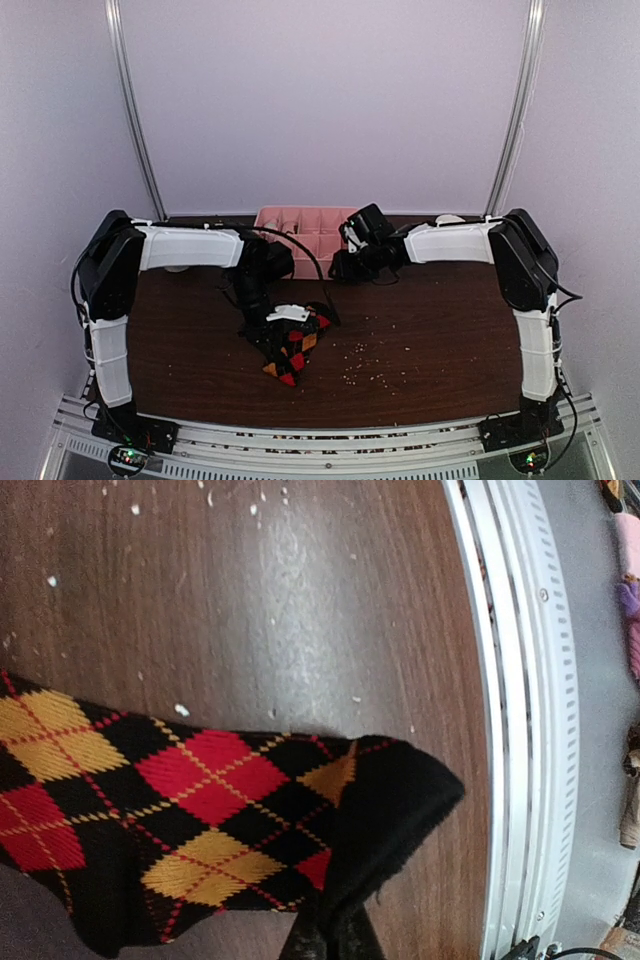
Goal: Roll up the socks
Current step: Put down the sock at the center of the board.
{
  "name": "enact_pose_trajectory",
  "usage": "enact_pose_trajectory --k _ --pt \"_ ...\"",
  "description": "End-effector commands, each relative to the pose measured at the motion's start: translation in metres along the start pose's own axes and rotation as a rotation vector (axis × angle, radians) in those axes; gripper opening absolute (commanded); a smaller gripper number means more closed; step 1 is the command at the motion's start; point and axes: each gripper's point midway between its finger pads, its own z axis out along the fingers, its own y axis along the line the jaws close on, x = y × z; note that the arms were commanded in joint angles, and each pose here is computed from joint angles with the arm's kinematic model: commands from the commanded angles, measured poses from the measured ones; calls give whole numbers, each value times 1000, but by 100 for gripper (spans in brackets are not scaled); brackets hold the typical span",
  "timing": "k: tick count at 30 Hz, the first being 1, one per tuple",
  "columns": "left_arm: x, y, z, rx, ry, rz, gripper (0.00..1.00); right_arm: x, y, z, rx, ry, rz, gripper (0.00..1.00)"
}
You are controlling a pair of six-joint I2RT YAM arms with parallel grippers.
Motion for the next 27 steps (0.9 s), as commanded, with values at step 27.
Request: enact_pose_trajectory --k 27 --pt "27 -1 18 -119 26 -45 0 106 -24 -6 318 30 -245 17"
